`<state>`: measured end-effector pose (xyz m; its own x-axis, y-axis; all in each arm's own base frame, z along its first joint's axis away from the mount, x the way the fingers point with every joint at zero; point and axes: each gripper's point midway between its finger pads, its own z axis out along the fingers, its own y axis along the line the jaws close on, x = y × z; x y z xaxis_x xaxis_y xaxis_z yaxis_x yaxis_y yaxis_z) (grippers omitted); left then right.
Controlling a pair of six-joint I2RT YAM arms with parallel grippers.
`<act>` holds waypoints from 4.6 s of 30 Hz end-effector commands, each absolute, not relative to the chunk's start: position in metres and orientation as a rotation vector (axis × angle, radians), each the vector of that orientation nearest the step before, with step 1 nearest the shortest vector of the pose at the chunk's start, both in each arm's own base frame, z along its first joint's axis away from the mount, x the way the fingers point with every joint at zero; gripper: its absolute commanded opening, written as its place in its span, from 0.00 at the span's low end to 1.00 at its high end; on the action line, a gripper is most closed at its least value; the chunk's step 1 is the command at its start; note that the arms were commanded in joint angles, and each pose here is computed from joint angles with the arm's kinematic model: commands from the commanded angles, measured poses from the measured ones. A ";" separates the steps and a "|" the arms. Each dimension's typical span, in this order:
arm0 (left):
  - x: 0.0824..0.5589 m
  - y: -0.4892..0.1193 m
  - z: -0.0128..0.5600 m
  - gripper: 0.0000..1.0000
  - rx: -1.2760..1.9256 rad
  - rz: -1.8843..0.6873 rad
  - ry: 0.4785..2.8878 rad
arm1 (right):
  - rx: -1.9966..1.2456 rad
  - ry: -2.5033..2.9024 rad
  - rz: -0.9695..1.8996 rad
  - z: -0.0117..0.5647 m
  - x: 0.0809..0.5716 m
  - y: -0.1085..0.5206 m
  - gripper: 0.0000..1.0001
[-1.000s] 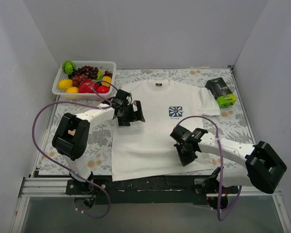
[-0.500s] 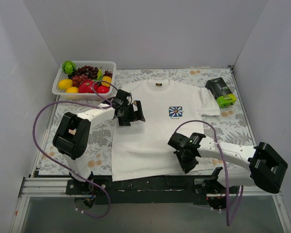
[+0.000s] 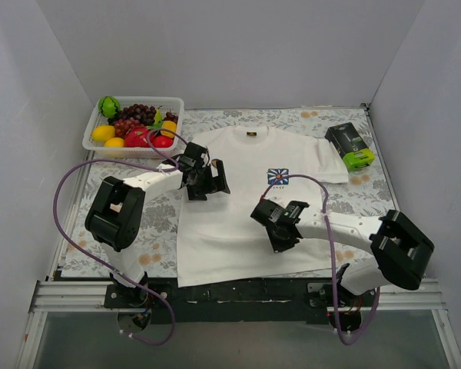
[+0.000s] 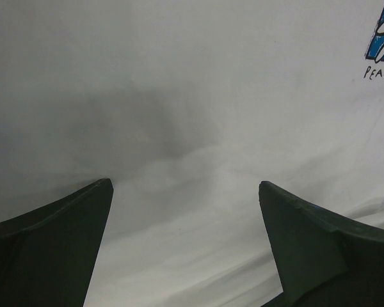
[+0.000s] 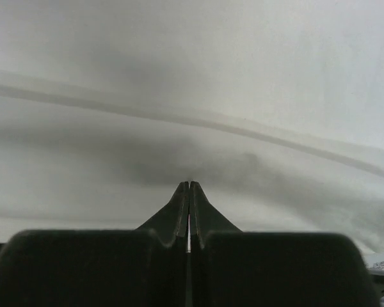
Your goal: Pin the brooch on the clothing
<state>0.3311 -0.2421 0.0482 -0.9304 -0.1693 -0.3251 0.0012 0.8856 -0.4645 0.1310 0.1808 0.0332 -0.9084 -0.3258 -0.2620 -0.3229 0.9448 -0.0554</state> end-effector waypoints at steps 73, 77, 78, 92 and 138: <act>0.351 -0.269 0.120 0.98 0.033 -0.512 2.529 | -0.209 2.460 0.131 0.112 0.343 0.165 0.01; 0.390 -0.248 0.135 0.98 -0.020 -0.345 2.469 | -0.045 2.450 0.060 0.105 0.385 0.128 0.01; 0.402 -0.244 0.139 0.98 -0.036 -0.322 2.447 | -0.011 2.446 0.043 0.104 0.392 0.121 0.01; 0.497 -0.167 0.116 0.47 -0.189 0.049 2.382 | 0.224 2.502 -0.138 0.047 0.471 0.053 0.01; 0.473 -0.116 0.094 0.62 -0.218 0.255 2.353 | 0.398 2.618 -0.182 0.019 0.456 -0.013 0.01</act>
